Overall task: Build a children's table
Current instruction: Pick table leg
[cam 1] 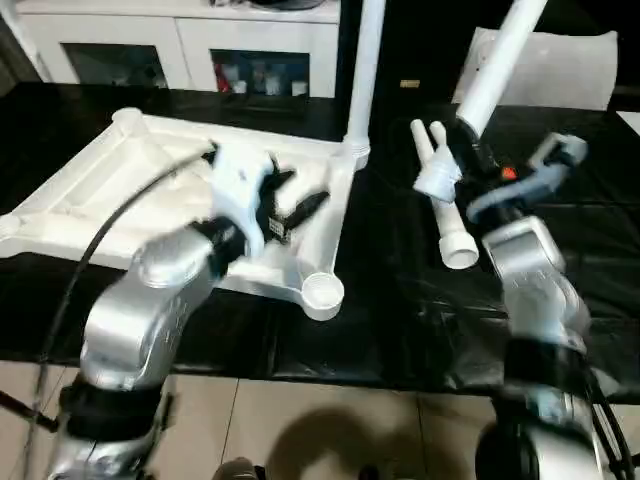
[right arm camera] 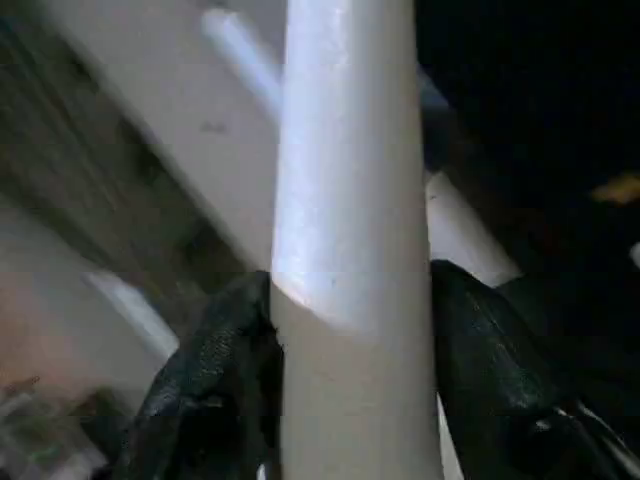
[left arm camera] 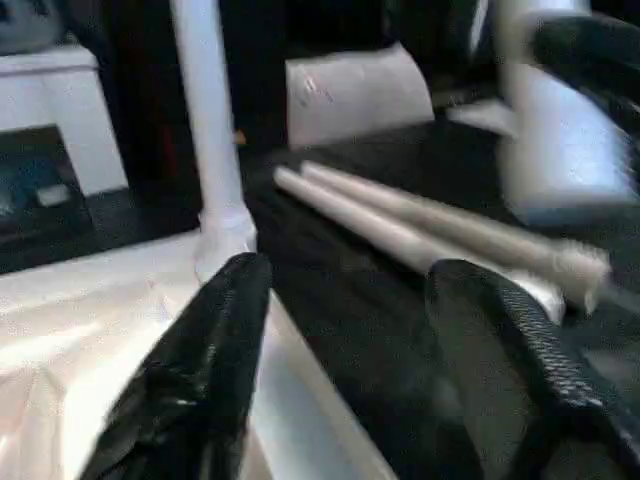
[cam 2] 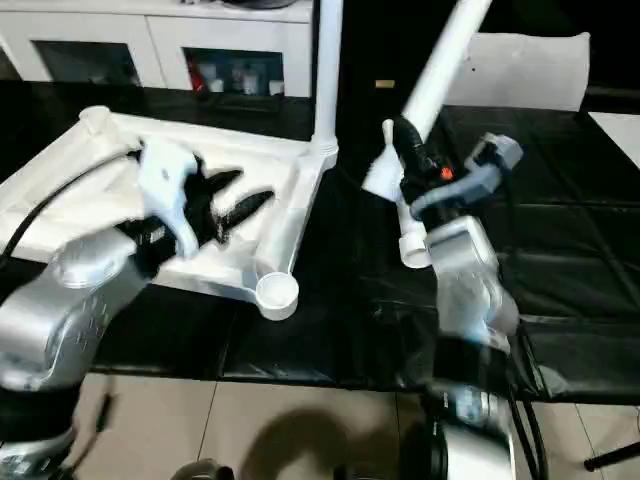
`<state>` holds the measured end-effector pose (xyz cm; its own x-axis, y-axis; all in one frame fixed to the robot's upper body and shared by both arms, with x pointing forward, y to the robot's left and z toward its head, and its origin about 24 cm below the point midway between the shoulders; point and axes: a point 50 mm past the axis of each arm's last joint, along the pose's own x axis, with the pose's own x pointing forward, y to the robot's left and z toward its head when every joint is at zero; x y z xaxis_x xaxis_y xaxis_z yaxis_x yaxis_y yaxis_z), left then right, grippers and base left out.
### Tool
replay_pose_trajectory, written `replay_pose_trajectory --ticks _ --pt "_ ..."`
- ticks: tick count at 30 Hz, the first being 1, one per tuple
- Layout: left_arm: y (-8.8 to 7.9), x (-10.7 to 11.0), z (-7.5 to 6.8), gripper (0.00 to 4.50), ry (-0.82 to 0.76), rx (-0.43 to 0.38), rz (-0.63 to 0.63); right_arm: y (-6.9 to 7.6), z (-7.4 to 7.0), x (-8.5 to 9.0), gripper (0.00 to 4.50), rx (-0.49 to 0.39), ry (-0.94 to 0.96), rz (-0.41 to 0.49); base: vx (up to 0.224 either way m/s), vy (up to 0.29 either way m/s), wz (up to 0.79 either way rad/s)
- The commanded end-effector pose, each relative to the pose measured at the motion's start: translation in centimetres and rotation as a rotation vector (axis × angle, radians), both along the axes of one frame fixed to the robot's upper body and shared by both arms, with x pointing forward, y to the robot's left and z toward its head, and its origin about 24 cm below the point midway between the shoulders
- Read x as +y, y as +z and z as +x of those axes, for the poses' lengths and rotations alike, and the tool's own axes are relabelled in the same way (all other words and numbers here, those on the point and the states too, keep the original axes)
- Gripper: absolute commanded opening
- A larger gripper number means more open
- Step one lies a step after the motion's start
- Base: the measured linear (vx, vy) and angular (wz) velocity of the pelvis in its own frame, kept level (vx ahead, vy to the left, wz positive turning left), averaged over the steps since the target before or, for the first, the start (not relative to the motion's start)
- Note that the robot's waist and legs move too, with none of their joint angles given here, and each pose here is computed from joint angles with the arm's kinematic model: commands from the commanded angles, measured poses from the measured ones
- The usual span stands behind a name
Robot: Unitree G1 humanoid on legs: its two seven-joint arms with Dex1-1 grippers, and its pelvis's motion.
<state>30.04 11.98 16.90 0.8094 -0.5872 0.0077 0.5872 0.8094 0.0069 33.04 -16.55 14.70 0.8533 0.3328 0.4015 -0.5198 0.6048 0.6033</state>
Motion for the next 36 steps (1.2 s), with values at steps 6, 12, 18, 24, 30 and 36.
replay_pose_trajectory --ticks 6,12,18,24,30,36 --pt "2.7 -0.8 1.3 3.63 -0.088 0.035 -0.28 1.5 -3.5 2.6 1.91 -0.144 0.431 0.035 0.0 0.0 0.0" --pt "5.7 -3.3 1.7 3.93 -0.273 0.087 -0.562 1.2 -5.0 3.3 1.91 -0.146 0.612 0.014 0.0 0.0 0.0" --pt "6.5 -4.5 1.5 3.95 -0.394 0.12 -0.627 0.8 -5.8 3.8 1.91 -0.132 0.724 -0.013 0.0 0.0 0.0" --pt "6.2 -4.7 1.3 3.95 -0.524 0.162 -0.662 0.4 -6.5 4.1 1.91 -0.118 0.839 -0.052 0.0 0.0 0.0" --pt "4.7 -4.6 0.9 3.6 -0.654 0.196 -0.632 0.1 -6.8 4.2 1.9 -0.107 0.918 -0.092 0.0 0.0 0.0" --pt "3.5 -4.0 0.2 3.6 -0.743 0.22 -0.558 -0.1 -6.5 3.9 1.89 -0.097 0.926 -0.145 0.0 0.0 0.0"
